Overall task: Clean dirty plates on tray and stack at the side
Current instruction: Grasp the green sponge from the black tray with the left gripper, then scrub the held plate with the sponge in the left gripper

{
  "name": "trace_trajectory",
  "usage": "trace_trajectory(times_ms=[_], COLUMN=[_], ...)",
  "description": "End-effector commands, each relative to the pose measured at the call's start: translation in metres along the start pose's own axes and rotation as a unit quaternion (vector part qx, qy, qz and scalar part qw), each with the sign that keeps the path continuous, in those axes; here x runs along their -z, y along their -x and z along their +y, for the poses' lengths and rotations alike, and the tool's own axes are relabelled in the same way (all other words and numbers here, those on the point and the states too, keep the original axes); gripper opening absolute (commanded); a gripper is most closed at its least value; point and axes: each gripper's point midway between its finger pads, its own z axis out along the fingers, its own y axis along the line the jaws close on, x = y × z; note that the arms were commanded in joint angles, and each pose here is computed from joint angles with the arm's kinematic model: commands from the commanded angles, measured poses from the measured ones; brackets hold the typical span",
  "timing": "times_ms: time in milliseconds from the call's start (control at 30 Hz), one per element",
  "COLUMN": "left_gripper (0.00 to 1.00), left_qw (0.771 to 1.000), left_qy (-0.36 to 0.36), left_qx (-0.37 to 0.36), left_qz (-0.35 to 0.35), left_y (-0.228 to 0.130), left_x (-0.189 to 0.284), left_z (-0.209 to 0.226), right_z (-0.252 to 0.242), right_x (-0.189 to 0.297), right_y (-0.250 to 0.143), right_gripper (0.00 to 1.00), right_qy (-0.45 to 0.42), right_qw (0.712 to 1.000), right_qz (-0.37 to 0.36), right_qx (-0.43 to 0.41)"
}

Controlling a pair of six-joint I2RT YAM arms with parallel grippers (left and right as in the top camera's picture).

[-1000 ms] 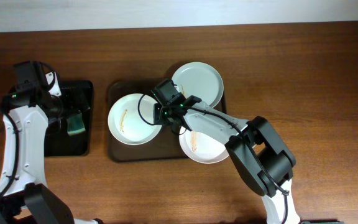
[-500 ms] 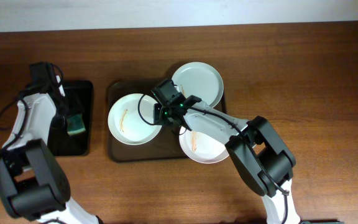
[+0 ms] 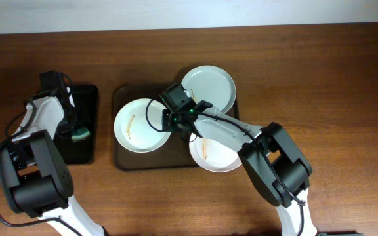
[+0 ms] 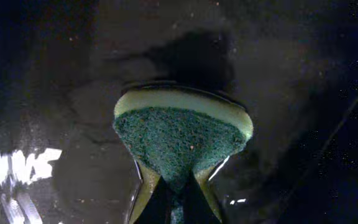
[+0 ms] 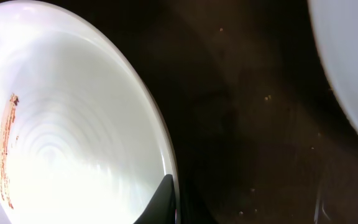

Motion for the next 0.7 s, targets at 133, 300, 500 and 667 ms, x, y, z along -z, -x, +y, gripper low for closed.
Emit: trace_trajectory(times_ms=[133,300,500,667], left_gripper=[0.01,0.01,0.01,0.01], left_qw=[0.998,0.997,0.995,0.991], left_qy=[-0.051,-0.056,-0.061,-0.062], left_qx=[-0.003,-0.040,-0.074,-0.113], left_qz=[-0.040,-0.044,-0.036,-0.047], left_y=[0.032,0.023,0.014,0.014], left_x=[0.039,0.065,0.070,0.080], left_z=[-0.014,-0.029,-0.047,-0.053], right_z=[-0.001,-0.003,-0.002,0.001], right_x=[-0.005,-0.004,-0.004,-0.004], right_y=[0.001,0.001,-0.001,-0.002], right_gripper=[0.04,0.04,0.04,0.04], right_qy=[-0.005,0.010,0.018,0.026], right_qw=[1.000,1.000,0.999,0.999], right_qz=[-0.003,0.012,0.022,0.026], right_qx=[-0.002,-0.011,-0.014,-0.013])
